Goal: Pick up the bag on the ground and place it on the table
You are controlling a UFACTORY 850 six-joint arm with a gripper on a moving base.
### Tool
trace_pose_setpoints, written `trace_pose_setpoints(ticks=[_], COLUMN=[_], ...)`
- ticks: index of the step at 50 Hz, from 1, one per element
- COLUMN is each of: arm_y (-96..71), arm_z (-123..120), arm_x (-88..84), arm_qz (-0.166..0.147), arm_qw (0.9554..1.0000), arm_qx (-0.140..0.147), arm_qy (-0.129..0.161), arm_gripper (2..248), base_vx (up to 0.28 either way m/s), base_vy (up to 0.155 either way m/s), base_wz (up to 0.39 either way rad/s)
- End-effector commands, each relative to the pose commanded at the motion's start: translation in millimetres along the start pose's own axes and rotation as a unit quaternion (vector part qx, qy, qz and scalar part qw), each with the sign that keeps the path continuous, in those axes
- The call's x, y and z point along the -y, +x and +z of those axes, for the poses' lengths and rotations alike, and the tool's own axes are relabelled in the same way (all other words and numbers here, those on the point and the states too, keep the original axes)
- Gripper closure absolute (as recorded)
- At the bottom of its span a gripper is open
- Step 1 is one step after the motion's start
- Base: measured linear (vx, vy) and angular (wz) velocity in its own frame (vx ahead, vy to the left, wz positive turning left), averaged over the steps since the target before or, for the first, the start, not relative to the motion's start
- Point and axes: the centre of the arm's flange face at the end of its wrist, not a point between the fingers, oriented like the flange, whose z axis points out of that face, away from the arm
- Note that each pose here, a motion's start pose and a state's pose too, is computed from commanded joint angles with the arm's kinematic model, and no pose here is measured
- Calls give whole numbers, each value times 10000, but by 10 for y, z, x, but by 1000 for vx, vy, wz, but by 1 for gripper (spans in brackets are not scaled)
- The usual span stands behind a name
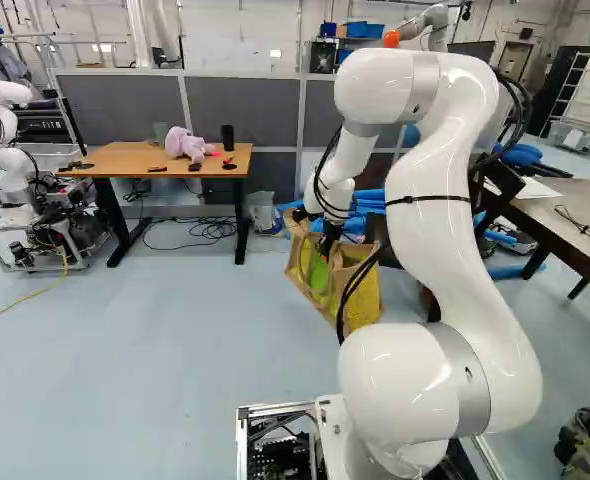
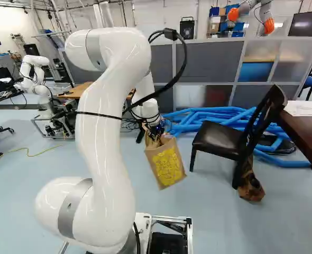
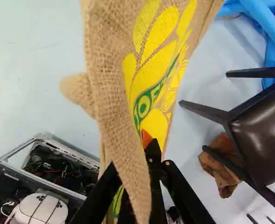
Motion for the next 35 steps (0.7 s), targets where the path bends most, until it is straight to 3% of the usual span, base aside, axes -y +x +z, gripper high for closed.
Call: trace_pose_setpoints(ticks=[35], arm_y=[34], arm_z=[-517], arm_x=[75], arm_qz=[-84], arm_qw=[9999], arm_qx=[44], arm_qy=[-36], arm_gripper=[229], base_vx=[0], base_vy=[0], base_wz=[0])
